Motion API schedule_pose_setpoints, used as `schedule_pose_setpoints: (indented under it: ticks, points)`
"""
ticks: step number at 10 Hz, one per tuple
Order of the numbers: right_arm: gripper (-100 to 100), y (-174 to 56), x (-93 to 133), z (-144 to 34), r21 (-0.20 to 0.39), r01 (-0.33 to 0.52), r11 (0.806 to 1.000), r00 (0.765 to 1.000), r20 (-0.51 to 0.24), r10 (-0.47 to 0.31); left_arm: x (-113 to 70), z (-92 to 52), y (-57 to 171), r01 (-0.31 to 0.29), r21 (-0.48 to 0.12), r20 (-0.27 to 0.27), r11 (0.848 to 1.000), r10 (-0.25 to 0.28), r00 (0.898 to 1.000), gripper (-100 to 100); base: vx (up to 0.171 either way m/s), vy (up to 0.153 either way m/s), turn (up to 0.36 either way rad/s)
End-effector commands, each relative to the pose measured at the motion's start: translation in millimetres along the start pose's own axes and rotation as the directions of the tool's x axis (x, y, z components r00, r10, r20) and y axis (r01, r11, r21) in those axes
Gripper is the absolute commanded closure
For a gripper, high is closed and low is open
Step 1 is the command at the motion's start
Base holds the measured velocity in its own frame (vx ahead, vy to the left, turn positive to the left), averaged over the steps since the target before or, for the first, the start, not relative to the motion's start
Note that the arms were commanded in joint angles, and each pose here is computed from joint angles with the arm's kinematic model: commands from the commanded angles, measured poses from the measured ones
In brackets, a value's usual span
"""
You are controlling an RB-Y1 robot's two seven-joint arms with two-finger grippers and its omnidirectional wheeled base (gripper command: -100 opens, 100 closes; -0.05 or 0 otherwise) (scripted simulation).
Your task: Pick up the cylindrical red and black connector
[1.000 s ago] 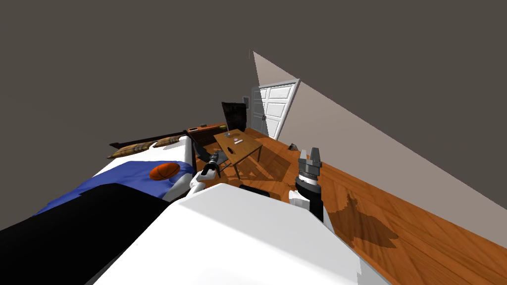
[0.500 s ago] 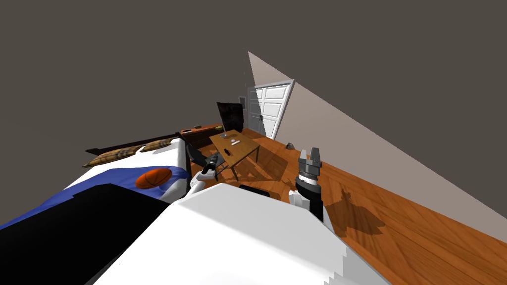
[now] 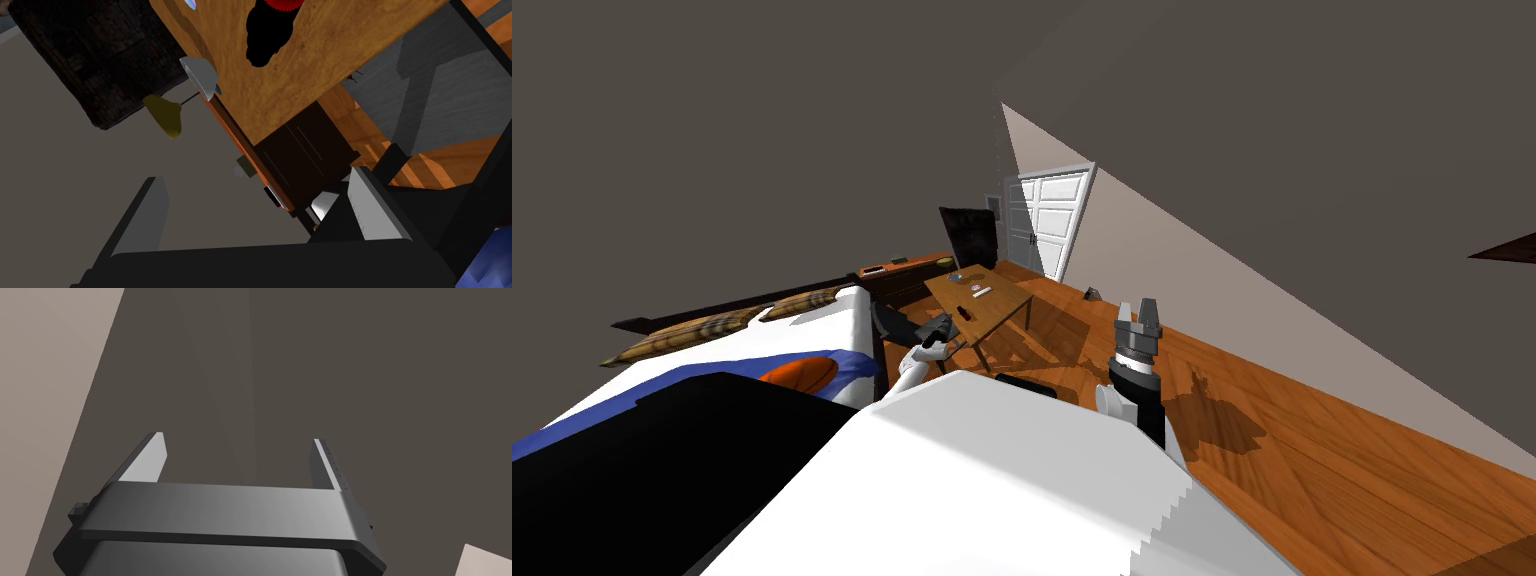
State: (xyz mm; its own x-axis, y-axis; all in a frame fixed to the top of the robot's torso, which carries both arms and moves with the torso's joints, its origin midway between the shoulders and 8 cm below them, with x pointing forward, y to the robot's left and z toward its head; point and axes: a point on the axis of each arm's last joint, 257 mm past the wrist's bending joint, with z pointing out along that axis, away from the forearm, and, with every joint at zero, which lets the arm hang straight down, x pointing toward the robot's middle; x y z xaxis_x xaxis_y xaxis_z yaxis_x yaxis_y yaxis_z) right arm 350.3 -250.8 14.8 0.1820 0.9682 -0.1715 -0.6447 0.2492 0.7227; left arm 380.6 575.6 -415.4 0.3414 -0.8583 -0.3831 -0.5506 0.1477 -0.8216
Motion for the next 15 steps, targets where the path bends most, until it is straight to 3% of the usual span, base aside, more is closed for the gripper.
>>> schedule_pose_setpoints:
  ticks: [1,2,3,5,6,8,9,15]
  points:
    - [0,0,0,0.0,0.000,0.000,1.000,1.000,0.000,0.000,0.6,2.2,19,-0.003,-0.057,-0.004,0.998,0.003,1.000,-100,0.092,0.042,-0.076]
    - [0,0,0,0.0,0.000,0.000,1.000,1.000,0.000,0.000,1.8,5.8,32,-0.009,-0.106,-0.009,0.994,0.008,1.000,-100,0.085,0.044,-0.095]
    - [0,0,0,0.0,0.000,0.000,1.000,1.000,0.000,0.000,2.0,5.3,35,-0.009,-0.113,-0.010,0.994,0.008,1.000,-100,0.067,0.035,-0.049]
    - [0,0,0,0.0,0.000,0.000,1.000,1.000,0.000,0.000,3.7,9.8,59,-0.026,-0.204,-0.020,0.979,0.022,1.000,-100,0.092,0.057,-0.141]
    - [0,0,0,0.0,0.000,0.000,1.000,1.000,0.000,0.000,3.9,9.1,63,-0.026,-0.214,-0.021,0.977,0.022,1.000,-100,0.091,0.059,-0.045]
    - [0,0,0,0.0,0.000,0.000,1.000,1.000,0.000,0.000,2.7,11.1,83,-0.046,-0.292,-0.030,0.955,0.039,0.999,-100,0.087,0.042,-0.107]
    - [0,0,0,0.0,0.000,0.000,1.000,1.000,0.000,0.000,2.8,10.8,83,-0.046,-0.296,-0.031,0.954,0.039,0.999,-100,0.082,0.047,-0.045]
    - [0,0,0,0.0,0.000,0.000,1.000,1.000,0.000,0.000,-14.1,10.4,115,-0.098,-0.445,-0.042,0.890,0.089,0.995,-100,0.089,0.062,-0.080]
